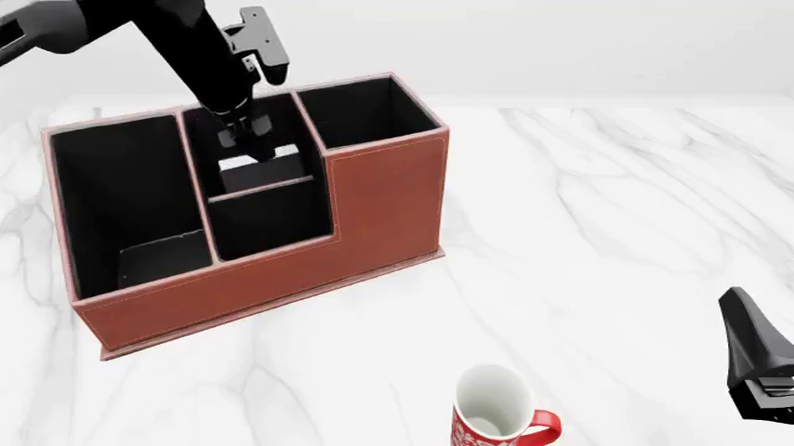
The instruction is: Pick up the book and place it in the front compartment of the caddy.
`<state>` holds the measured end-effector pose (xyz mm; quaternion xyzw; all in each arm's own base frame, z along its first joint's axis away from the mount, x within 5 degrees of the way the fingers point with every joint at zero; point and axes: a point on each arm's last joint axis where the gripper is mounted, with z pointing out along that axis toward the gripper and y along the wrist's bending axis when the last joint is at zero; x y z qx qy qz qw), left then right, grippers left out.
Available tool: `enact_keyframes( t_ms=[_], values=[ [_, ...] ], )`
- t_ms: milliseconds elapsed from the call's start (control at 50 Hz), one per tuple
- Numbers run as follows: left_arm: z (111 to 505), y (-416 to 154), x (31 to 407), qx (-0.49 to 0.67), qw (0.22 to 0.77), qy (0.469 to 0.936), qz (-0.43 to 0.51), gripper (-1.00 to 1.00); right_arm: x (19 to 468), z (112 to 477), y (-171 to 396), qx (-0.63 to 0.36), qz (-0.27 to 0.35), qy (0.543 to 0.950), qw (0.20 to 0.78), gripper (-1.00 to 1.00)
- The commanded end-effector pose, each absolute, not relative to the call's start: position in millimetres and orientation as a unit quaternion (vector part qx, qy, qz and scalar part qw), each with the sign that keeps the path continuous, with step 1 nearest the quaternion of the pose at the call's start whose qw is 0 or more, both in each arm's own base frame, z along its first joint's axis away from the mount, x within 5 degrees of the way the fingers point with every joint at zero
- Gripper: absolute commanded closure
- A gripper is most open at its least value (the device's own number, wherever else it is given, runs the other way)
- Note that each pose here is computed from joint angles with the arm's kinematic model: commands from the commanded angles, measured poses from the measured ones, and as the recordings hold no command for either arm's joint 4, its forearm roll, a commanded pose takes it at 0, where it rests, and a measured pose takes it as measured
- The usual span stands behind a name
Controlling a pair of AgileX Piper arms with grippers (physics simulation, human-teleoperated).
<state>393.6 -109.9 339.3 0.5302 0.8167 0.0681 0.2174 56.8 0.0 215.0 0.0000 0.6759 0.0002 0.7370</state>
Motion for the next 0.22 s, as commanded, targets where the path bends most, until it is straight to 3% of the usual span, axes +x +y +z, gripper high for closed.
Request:
enact_keyframes(
  t_ms=[20,220],
  values=[
    [346.7,-107.6,368.0,0.538,0.222,0.81,0.069,-1.0,56.7,214.8,0.0,0.0,0.0,0.676,0.737,-1.0],
    [344.3,-108.7,340.2,0.548,0.224,0.803,0.067,-1.0,56.7,214.8,0.0,0.0,0.0,0.676,0.737,-1.0]
  ],
)
